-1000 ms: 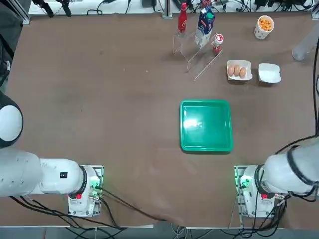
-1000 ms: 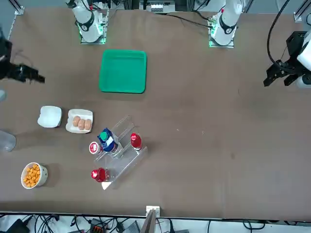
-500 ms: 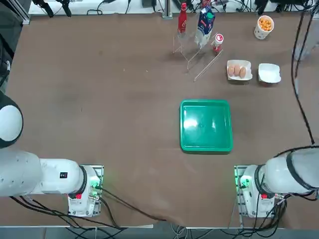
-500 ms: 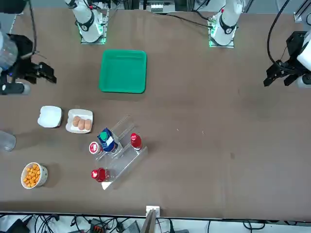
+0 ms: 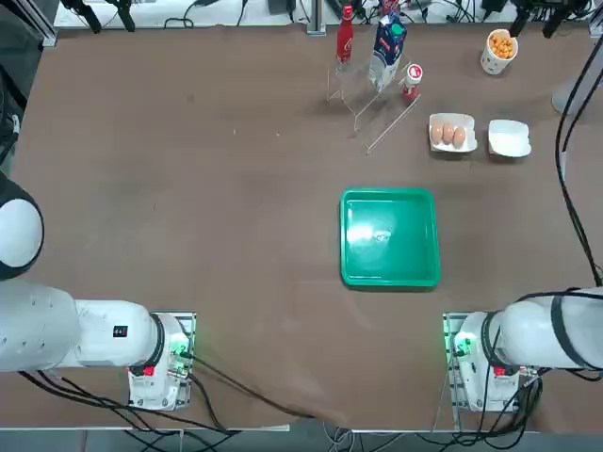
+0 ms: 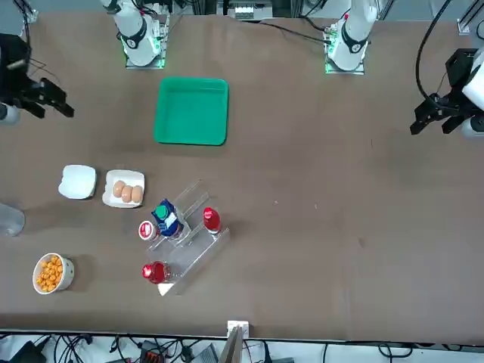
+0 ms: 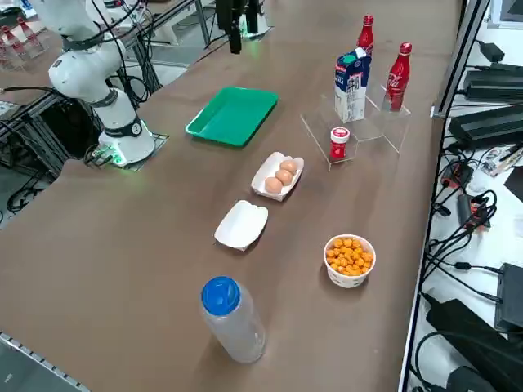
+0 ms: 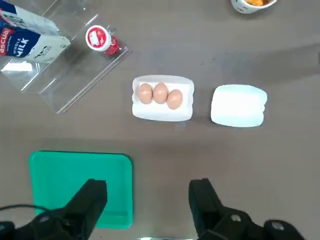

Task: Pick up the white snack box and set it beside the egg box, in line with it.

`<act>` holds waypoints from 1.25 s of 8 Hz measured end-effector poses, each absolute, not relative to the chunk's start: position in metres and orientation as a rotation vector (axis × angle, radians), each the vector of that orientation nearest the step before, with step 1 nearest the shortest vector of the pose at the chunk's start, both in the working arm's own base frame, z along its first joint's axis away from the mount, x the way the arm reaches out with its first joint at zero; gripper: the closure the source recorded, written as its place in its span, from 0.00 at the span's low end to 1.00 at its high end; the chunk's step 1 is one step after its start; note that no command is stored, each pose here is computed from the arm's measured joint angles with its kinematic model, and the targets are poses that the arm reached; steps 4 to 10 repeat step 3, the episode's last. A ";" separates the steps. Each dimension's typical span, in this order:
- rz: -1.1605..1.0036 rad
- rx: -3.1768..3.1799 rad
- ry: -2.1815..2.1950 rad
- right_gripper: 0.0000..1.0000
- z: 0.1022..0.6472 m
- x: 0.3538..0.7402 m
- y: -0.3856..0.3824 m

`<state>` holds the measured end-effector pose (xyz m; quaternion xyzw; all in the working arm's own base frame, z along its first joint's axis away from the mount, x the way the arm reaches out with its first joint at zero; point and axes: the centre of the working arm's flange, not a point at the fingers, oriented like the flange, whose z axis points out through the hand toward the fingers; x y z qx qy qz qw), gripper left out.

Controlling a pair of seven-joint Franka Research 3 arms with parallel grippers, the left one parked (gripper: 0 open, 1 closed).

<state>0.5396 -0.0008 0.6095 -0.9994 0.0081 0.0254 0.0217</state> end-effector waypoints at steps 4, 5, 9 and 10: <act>0.046 -3.130 0.006 0.00 0.600 0.539 -0.001; 0.046 -3.130 0.006 0.00 0.600 0.539 -0.001; 0.046 -3.130 0.006 0.00 0.600 0.539 -0.001; 0.046 -3.130 0.006 0.00 0.600 0.539 -0.001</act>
